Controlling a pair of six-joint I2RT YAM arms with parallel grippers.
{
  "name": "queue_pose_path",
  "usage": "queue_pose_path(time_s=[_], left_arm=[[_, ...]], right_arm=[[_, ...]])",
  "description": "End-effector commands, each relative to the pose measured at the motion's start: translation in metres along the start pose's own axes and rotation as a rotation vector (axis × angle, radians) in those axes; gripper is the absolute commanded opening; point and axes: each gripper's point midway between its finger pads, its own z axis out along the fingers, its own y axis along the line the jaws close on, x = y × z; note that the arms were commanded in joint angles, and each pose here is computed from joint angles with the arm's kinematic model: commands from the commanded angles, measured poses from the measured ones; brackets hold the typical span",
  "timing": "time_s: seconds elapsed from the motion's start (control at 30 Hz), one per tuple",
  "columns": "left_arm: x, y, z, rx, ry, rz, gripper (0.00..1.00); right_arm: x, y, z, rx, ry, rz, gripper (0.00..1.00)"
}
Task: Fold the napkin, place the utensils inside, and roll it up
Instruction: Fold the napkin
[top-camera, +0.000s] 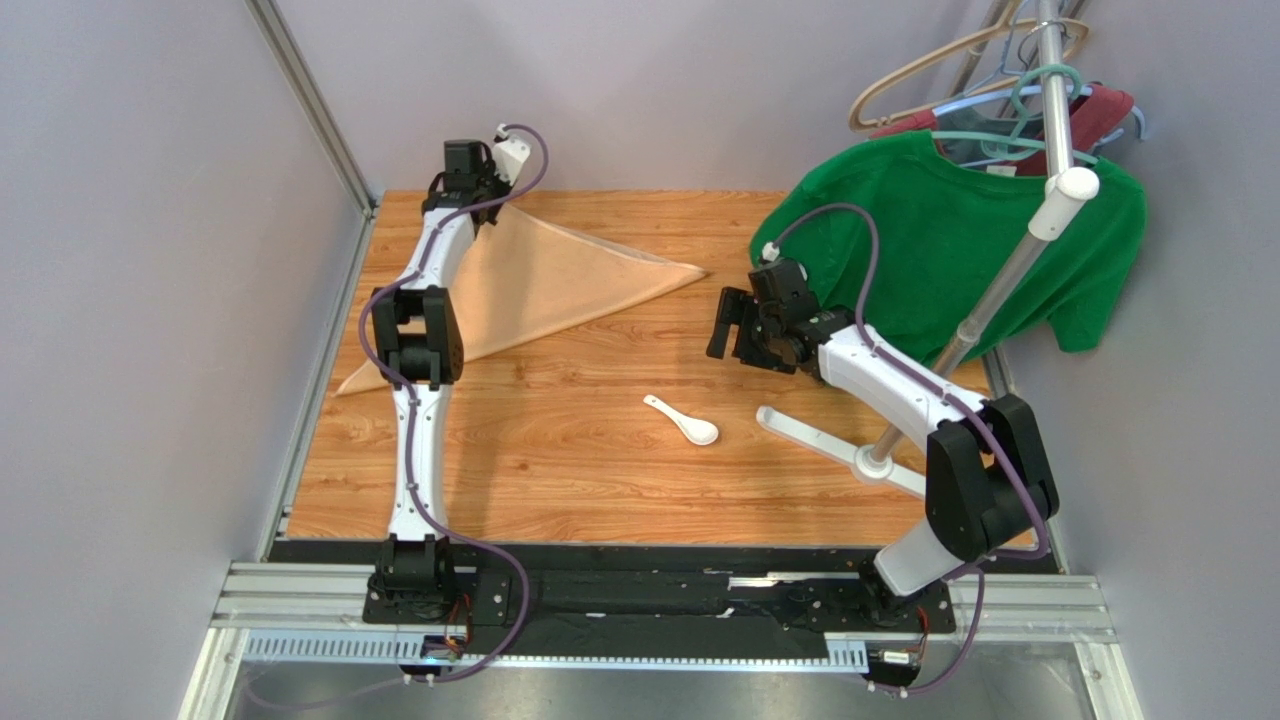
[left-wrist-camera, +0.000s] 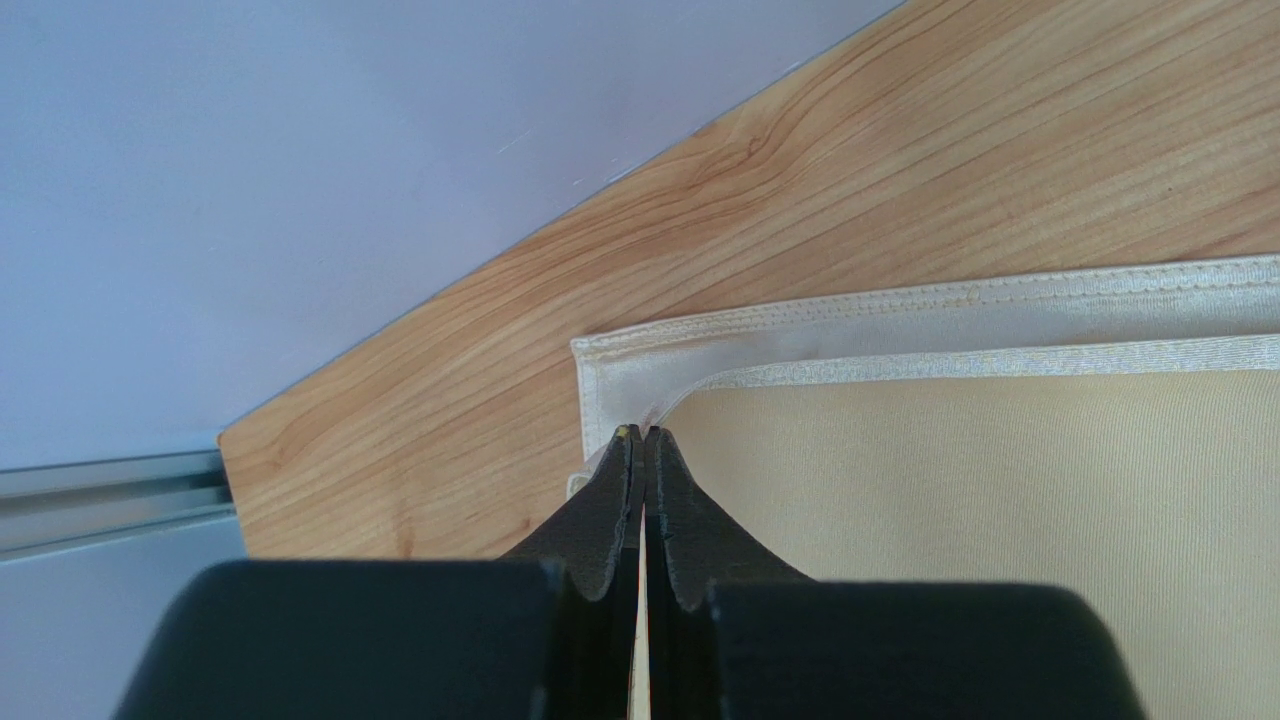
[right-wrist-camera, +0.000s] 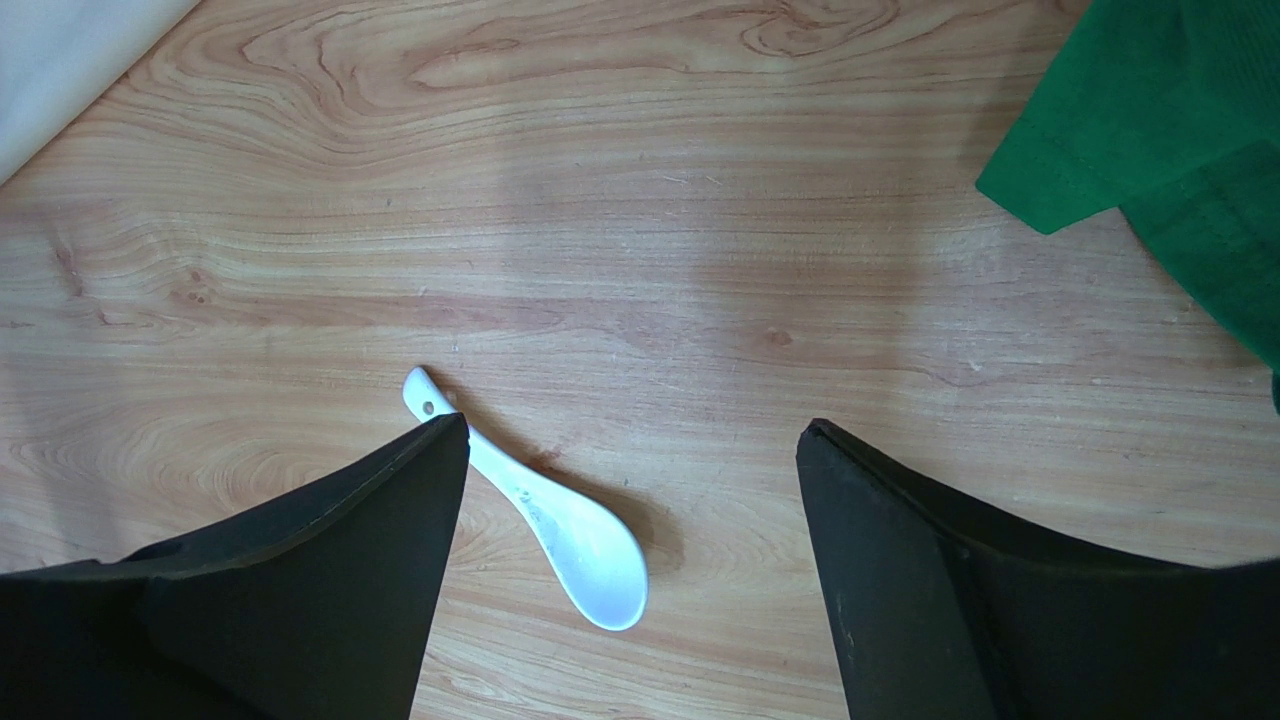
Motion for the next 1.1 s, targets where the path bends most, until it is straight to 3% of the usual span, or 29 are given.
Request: queue_pose_path(time_s=[0.0, 0.4, 0.9, 0.93, 0.97, 1.07], left_arm=[[-0.020, 0.020, -0.001, -0.056, -0.065, 0.025, 0.00], [-0.012, 0.043, 0.000, -0.109, -0.069, 0.017, 0.00], [-0.020, 0.045, 0.001, -0.100, -0.110, 0.020, 0.02], [-0.020, 0.045, 0.001, -0.100, -0.114, 0.017, 0.09], [-0.022, 0.044, 0.002, -0.097, -0.121, 0.017, 0.30], [-0.027, 0.043, 0.000, -0.088, -0.136, -0.009, 0.65]], right_arm=[[-0.022, 0.017, 0.000, -0.048, -0.052, 0.018, 0.84], [-0.020, 0.018, 0.005, -0.051, -0.041, 0.016, 0.84], [-0.018, 0.020, 0.013, -0.049, -0.025, 0.018, 0.84], [-0.019, 0.019, 0.013, -0.049, -0.026, 0.019, 0.84], [-0.018, 0.019, 0.014, -0.049, -0.024, 0.018, 0.84], [-0.015, 0.024, 0.013, -0.075, -0.008, 0.018, 0.84]])
